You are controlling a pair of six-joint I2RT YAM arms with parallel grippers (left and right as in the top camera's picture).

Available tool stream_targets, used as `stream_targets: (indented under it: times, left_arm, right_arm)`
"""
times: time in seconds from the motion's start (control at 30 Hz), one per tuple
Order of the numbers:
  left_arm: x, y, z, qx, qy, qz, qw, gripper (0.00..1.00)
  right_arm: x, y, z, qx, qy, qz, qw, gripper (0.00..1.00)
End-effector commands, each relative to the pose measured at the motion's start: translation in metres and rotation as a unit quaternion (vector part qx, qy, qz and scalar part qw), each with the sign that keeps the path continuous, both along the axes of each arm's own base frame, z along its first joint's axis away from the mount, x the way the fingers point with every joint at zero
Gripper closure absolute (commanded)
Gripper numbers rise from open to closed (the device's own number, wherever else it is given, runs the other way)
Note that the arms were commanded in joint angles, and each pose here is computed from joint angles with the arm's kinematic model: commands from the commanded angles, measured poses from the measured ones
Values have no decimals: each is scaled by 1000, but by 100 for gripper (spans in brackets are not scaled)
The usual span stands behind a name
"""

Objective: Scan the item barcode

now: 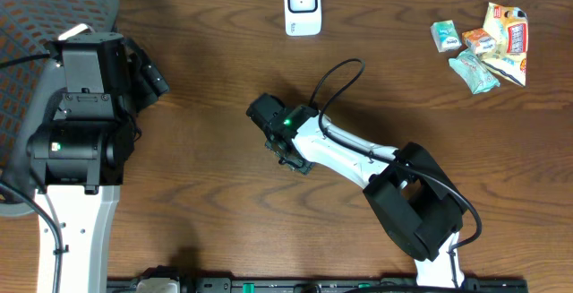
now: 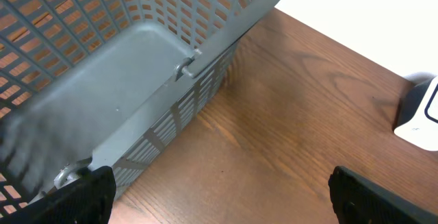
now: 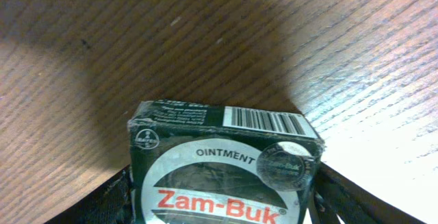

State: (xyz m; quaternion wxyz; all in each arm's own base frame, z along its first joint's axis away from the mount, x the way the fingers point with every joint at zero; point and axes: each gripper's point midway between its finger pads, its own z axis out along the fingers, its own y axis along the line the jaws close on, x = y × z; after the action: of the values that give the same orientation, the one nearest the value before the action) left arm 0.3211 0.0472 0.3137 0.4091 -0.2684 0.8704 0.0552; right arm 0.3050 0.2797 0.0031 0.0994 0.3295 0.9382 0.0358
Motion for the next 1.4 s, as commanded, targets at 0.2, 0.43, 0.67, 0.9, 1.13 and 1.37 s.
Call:
stream_targets:
  times: [0.2,0.43,0.67,0.9,1.13,1.37]
  left_arm:
    - [-2,3,7,1,-10,7,1000,2]
    - [-2,3,7,1,-10,7,1000,2]
    - [-2,3,7,1,-10,7,1000,2]
    - [-2,3,7,1,-10,7,1000,2]
    - [-2,3,7,1,-10,7,1000,2]
    - [-2,3,7,1,-10,7,1000,2]
  right_arm:
    - [-19,-4,-19,-20,44,86,995,39]
    - [-15,2,16,-7,21,206,978,39]
    - [-14,38,70,89,-40,392,915,35]
    - [-21,36,75,131,-23,441,887,39]
    - [-16,-9,53,-3,6,345,939,27]
    - [-18,-5,28,-69,-1,337,939,1]
